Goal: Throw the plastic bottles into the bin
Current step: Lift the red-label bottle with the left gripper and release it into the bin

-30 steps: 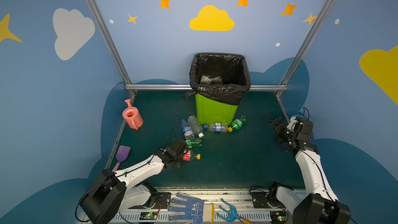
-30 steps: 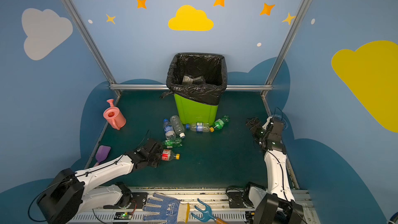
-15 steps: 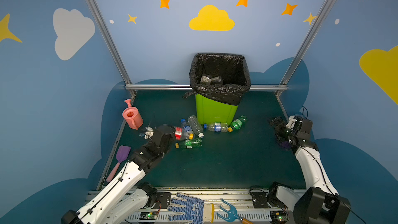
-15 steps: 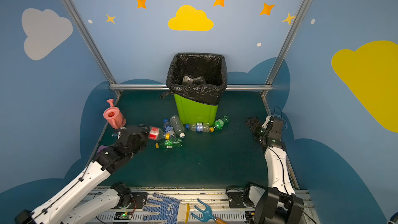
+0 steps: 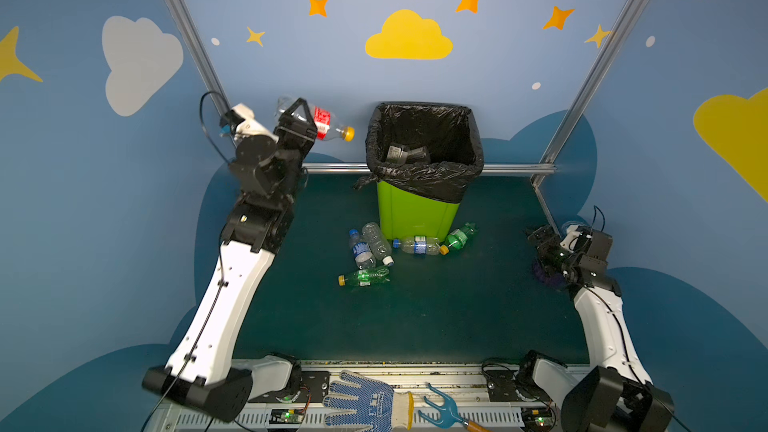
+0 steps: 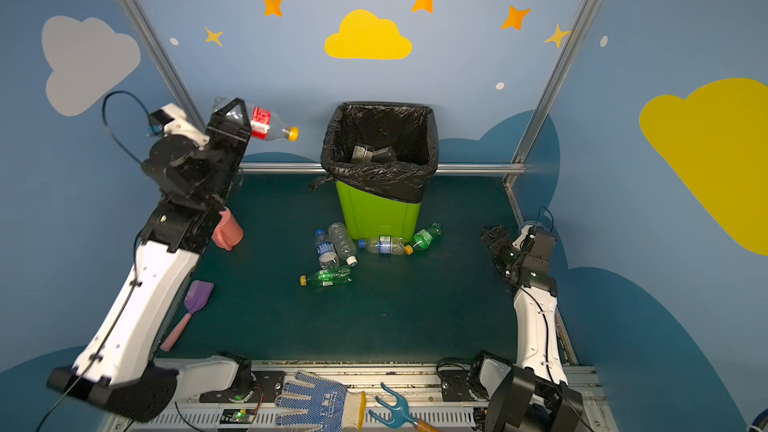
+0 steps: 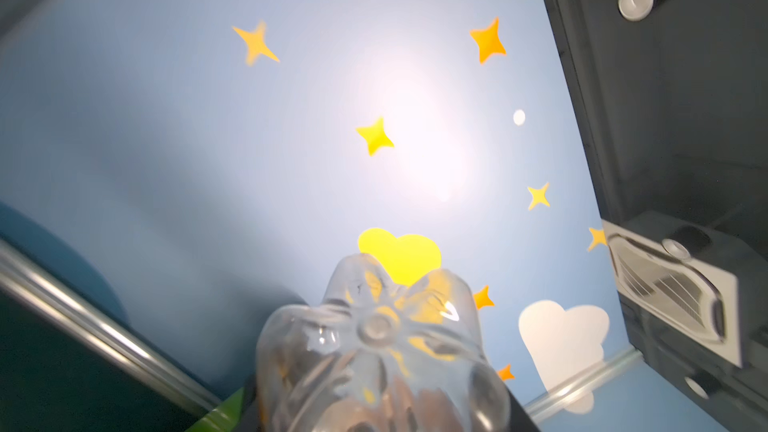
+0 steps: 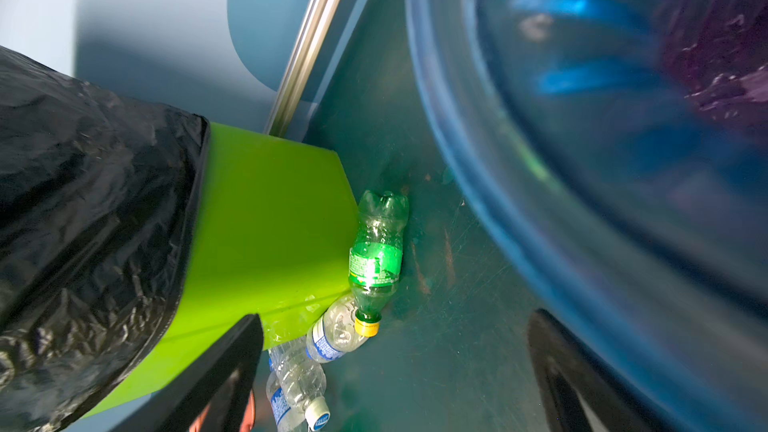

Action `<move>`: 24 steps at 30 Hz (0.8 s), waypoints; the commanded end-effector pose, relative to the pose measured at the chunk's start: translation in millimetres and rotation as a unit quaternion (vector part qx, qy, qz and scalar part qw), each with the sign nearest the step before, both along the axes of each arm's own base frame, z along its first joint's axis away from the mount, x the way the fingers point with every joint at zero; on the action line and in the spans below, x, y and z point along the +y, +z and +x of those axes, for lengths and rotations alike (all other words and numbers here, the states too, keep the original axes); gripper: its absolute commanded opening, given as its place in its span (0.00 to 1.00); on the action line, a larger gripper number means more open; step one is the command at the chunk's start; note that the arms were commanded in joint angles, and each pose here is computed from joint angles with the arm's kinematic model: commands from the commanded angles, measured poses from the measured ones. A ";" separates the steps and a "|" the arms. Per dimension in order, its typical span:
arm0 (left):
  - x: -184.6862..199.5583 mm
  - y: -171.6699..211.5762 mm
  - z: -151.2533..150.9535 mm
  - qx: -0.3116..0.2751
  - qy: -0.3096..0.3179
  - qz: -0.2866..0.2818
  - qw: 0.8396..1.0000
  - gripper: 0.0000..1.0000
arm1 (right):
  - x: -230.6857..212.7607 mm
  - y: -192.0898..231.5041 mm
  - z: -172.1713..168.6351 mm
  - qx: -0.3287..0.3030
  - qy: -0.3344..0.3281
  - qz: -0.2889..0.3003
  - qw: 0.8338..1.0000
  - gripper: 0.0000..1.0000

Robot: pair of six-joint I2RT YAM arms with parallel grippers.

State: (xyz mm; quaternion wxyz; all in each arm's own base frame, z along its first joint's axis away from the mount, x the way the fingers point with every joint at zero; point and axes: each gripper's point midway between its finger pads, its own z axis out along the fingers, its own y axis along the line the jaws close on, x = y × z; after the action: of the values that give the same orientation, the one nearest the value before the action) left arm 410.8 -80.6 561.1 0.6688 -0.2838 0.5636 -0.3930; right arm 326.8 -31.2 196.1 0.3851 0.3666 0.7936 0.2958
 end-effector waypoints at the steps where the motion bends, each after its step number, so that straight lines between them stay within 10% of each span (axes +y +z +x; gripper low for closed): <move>1: -81.4 -33.4 59.6 0.040 -0.117 0.072 0.990 0.58 | 2.7 -1.0 -5.3 -0.002 -0.002 0.014 1.000 0.97; 8: -190.7 -6.4 82.3 0.001 -0.245 0.159 0.956 0.86 | 7.7 8.3 -8.1 -0.004 0.014 0.014 1.000 0.97; 16: -154.1 48.8 17.1 -0.110 -0.175 0.188 0.960 1.00 | 7.1 -13.5 -14.0 0.011 -0.001 0.025 1.000 0.97; 24: -112.1 5.3 -14.5 -0.075 -0.114 0.247 0.959 1.00 | 43.5 -34.5 15.4 0.049 0.076 0.033 0.995 0.97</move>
State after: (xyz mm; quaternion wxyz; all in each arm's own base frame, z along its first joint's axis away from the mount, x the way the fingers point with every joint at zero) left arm 372.6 -195.2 607.4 0.7080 -0.0140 0.5865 -0.3932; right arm 343.0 -6.3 184.7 0.3651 0.3332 0.8062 0.3252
